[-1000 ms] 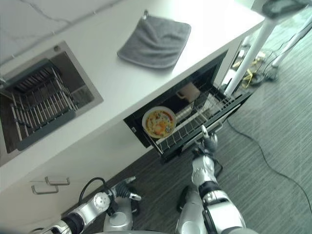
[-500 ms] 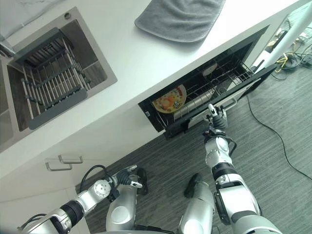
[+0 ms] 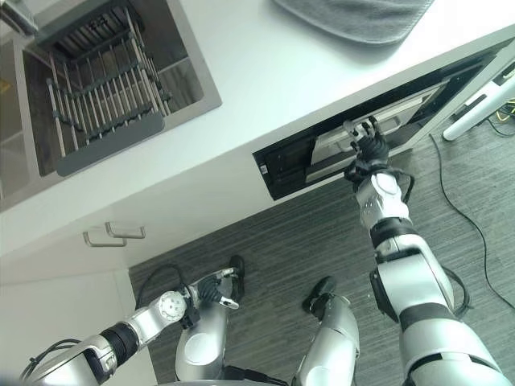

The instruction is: Place the dishes in the dishwasher.

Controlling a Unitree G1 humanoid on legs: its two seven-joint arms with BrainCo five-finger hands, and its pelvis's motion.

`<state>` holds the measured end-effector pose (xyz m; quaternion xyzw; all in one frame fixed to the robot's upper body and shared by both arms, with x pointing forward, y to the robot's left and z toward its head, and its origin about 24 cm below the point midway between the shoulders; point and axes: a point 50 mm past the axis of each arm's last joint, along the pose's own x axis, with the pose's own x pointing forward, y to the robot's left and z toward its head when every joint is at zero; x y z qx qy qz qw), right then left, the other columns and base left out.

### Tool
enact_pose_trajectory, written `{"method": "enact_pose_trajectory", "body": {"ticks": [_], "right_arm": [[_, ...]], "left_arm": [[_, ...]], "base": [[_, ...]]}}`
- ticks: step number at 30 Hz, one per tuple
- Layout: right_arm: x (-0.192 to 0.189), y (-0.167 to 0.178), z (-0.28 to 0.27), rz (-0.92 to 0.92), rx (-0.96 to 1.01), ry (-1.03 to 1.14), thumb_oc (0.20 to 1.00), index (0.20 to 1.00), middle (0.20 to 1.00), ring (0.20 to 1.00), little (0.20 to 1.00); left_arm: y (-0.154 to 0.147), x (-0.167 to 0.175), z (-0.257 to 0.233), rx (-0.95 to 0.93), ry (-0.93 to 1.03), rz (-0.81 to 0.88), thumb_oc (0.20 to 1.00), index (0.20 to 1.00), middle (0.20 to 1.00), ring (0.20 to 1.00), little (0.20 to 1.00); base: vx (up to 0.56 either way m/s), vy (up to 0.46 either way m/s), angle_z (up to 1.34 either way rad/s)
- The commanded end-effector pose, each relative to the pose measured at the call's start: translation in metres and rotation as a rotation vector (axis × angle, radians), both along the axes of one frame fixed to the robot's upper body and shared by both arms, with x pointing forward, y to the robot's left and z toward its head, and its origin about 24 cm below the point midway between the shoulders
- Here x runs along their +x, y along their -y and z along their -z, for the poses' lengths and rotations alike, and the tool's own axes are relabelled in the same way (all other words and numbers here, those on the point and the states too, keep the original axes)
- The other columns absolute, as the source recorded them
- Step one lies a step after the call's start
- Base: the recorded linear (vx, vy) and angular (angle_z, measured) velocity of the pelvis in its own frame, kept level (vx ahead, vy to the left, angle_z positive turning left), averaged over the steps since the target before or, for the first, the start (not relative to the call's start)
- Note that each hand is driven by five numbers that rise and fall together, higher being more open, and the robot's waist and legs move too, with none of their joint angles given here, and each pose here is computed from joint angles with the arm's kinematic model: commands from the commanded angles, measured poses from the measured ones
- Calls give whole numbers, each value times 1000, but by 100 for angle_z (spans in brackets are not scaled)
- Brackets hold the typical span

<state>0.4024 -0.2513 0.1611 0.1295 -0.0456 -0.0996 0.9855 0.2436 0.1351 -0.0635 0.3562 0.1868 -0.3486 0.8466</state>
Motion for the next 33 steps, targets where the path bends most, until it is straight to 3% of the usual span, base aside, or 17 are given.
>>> {"method": "enact_pose_trajectory", "body": {"ticks": [1, 10, 19, 28, 31, 33], "right_arm": [[10, -69, -146, -279, -249, 448, 1000, 1000, 1000, 1000, 1000], [5, -71, -177, -252, -250, 520, 1000, 1000, 1000, 1000, 1000], [11, -66, -154, -238, -142, 447, 1000, 1000, 1000, 1000, 1000], [0, -60, 16, -175, 129, 112, 1000, 1000, 1000, 1000, 1000], [-24, -56, 77, -119, 168, -17, 1000, 1000, 1000, 1000, 1000], [-59, -46, 136, -56, 150, -161, 1000, 1000, 1000, 1000, 1000]], "left_arm": [[-4, 1, -13, 31, 78, 111, 1000, 1000, 1000, 1000, 1000], [-32, 9, -19, 73, 84, 58, 1000, 1000, 1000, 1000, 1000], [-50, 5, -11, -44, -71, -89, 1000, 1000, 1000, 1000, 1000], [-53, -11, 20, -145, -202, -290, 1000, 1000, 1000, 1000, 1000], [-54, -20, 31, -198, -246, -381, 1000, 1000, 1000, 1000, 1000], [-55, -34, 42, -244, -295, -453, 1000, 1000, 1000, 1000, 1000]], "base": [[-42, -47, 7], [2, -53, 7], [8, -42, 0], [9, 13, -3], [-11, 87, -7], [-31, 111, -10]]}}
